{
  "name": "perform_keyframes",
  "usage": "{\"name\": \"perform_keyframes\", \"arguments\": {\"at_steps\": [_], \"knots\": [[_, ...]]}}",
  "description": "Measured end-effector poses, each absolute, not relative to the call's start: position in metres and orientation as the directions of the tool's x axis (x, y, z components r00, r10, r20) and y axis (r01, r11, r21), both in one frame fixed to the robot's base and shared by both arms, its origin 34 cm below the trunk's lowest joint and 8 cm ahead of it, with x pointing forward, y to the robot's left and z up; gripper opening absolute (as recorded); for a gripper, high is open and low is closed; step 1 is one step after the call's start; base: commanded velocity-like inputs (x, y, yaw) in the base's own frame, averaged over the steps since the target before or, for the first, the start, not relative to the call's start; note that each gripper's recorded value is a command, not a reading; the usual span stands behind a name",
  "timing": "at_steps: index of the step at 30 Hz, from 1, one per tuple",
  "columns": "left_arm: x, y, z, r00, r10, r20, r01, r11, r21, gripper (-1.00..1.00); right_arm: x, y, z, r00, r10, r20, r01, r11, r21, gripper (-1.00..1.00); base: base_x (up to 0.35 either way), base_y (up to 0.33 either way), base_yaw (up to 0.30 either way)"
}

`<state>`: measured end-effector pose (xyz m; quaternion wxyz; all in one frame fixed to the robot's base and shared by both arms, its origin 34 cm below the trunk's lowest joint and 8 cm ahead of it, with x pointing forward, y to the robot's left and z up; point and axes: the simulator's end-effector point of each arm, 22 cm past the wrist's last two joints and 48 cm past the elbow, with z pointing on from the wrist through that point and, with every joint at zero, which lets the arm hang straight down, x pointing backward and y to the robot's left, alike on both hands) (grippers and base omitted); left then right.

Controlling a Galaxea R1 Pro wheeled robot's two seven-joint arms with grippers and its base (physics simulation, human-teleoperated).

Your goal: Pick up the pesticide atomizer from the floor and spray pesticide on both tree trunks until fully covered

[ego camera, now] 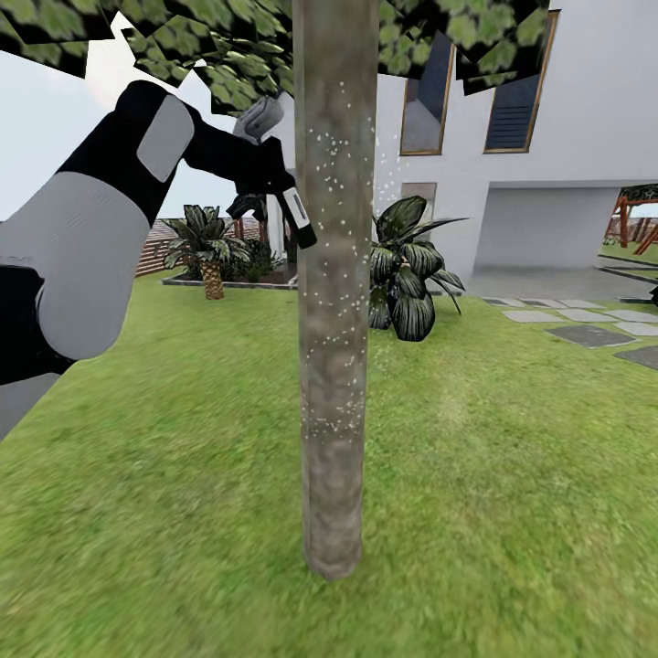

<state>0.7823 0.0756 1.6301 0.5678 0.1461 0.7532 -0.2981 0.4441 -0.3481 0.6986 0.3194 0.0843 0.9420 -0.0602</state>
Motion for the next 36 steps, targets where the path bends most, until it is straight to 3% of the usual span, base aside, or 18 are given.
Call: {"name": "perform_keyframes", "arguments": {"at_steps": [13, 20, 32, 36], "knots": [[0.805, 0.084, 1.555, -0.467, -0.087, -0.880, 0.475, 0.814, -0.333, -1.00, 0.444, -0.348, 0.698, -0.782, 0.121, -0.611, 0.197, 0.979, -0.059, 1.00, 0.000, 0.000, 0.000], [0.824, 0.143, 1.508, -0.529, -0.051, -0.847, 0.350, 0.896, -0.273, -1.00, 0.444, -0.348, 0.699, -0.782, 0.120, -0.611, 0.197, 0.979, -0.060, 1.00, 0.000, 0.000, 0.000], [0.826, 0.161, 1.508, -0.527, -0.053, -0.848, 0.328, 0.908, -0.260, -1.00, 0.444, -0.348, 0.699, -0.782, 0.121, -0.611, 0.197, 0.979, -0.060, 1.00, 0.000, 0.000, 0.000], [0.822, 0.155, 1.538, -0.464, -0.042, -0.885, 0.362, 0.903, -0.233, -1.00, 0.444, -0.348, 0.699, -0.782, 0.121, -0.611, 0.198, 0.978, -0.059, 1.00, 0.000, 0.000, 0.000]]}}
